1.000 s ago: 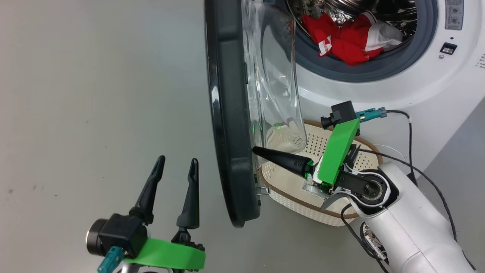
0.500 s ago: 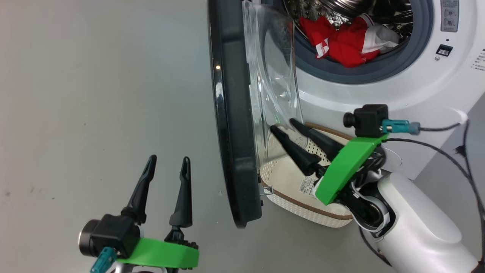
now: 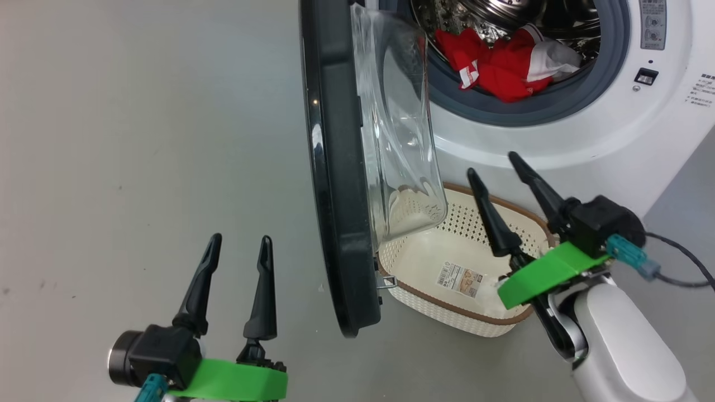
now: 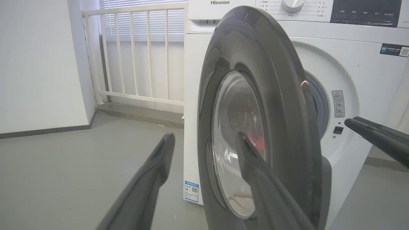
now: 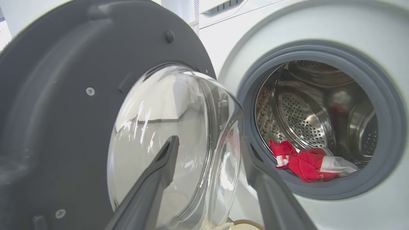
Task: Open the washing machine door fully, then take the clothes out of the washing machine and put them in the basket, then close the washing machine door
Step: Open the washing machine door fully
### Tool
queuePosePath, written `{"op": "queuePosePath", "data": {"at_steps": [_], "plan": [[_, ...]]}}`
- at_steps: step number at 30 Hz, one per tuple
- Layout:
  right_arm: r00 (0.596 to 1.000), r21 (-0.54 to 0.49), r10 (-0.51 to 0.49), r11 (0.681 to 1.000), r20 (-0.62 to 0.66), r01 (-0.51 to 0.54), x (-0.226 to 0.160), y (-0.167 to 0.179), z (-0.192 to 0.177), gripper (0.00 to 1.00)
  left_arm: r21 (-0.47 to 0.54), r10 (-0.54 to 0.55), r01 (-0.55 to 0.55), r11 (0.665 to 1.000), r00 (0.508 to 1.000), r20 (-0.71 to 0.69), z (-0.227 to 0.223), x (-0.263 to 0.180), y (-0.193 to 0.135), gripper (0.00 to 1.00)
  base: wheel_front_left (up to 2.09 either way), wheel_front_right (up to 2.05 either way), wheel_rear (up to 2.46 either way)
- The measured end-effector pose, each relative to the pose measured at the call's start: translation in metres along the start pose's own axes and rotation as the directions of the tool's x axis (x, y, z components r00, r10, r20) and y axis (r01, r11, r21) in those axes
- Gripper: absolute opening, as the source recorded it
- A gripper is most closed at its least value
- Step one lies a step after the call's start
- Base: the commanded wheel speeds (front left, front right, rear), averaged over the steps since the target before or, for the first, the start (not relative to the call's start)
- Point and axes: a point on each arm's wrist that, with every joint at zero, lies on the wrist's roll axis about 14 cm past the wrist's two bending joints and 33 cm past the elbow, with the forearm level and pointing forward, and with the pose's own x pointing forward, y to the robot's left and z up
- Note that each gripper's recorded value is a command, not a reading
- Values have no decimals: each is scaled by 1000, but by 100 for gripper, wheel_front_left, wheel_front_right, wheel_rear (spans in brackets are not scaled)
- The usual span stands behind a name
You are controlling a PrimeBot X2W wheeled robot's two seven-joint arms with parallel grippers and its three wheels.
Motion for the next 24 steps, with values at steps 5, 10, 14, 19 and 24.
{"op": "queuePosePath", "data": {"at_steps": [5, 10, 14, 19, 24], "plan": [[997, -57, -72, 996, 26, 73, -19, -15, -2, 100, 18, 18, -18, 1000, 999, 27, 8, -1, 5, 100, 0, 0, 0], [994, -97, -106, 989, 14, 107, -41, -22, -12, 100, 31, 22, -23, 999, 999, 33, 9, -2, 4, 100, 0, 0, 0], [992, -98, -125, 987, 22, 127, -50, -26, -10, 100, 38, 16, -17, 999, 1000, 18, 3, -5, 2, 100, 0, 0, 0], [990, -92, -141, 986, 13, 142, -61, -27, -13, 100, 26, 15, -15, 1000, 1000, -1, -3, -10, 1, 100, 0, 0, 0], [992, -87, -129, 988, 3, 129, -66, -20, -15, 100, 23, 22, -22, 1000, 1000, -2, -3, -10, 4, 100, 0, 0, 0]]}}
